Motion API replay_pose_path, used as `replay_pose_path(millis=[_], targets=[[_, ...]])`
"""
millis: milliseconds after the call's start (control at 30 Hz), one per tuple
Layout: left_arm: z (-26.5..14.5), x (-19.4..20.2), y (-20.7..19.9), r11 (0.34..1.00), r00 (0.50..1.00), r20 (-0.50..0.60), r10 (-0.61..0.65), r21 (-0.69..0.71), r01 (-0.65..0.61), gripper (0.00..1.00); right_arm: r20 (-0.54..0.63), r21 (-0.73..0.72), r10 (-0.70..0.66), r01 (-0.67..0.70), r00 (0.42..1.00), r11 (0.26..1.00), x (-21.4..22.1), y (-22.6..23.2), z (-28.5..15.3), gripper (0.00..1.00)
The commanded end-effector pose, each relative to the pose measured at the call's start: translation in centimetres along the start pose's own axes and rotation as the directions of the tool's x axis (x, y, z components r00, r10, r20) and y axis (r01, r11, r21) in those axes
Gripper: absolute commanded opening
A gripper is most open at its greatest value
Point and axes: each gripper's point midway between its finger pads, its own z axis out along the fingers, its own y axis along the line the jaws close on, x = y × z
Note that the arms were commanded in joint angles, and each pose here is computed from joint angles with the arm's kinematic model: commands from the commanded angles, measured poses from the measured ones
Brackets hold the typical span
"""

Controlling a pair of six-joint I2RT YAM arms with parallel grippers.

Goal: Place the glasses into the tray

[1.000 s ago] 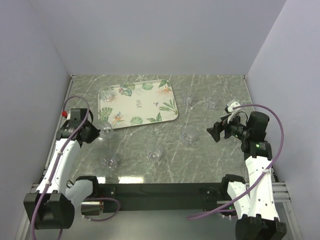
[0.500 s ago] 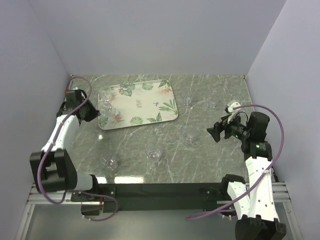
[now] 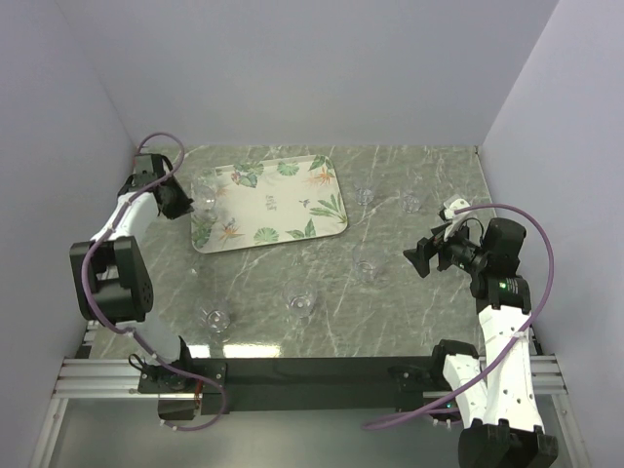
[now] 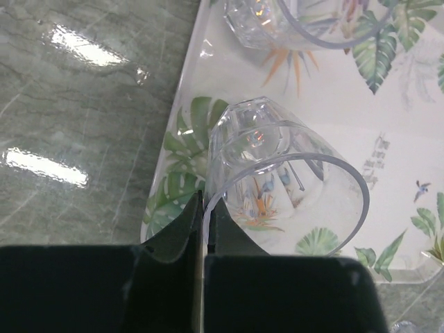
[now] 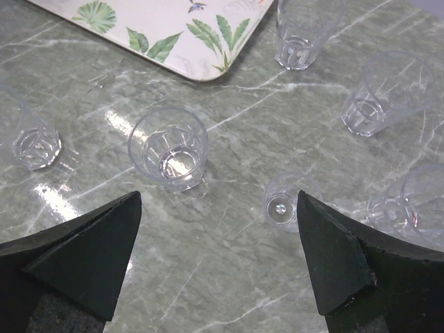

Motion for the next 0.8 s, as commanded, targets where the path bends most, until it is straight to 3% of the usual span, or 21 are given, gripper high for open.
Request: replay_pose_path(millis=[0,233,500,667,767], targets=[[-0.1,-2.5,-0.5,1.000,0.998,0.063,0.014,0.000,-0.014,0.00,0.024,0.017,-0.027,0.026,0.999,1.000,-0.5,-0.4,-0.1,0.99],[1.4,-2.5,0.0,0.999,0.999,0.044,0.018,-0.029,-0.017,0.05,0.023,0.021,-0.025,0.024,0.999,0.999,-0.5,-0.5,-0.1,0.99],[1.9,-2.7,-0.4,1.000,0.999,0.040,0.020,-0.012,-0.019,0.43,0.022,0.022,-0.025,0.024,0.999,0.999,-0.4,-0.5,-0.2,0.99],[-1.3,-3.9,-2.1,0.997,0.994,0.101,0.032,0.062,-0.038,0.66,0.024,0.007,-0.037,0.037,0.999,0.999,-0.4,-0.1,-0.3,0.99],[-4.0,-4.2,-2.7,0.994,0.987,0.153,0.044,0.094,-0.059,0.74,0.025,-0.047,-0.046,0.047,0.999,0.998,-0.2,0.8,-0.3,0.99]])
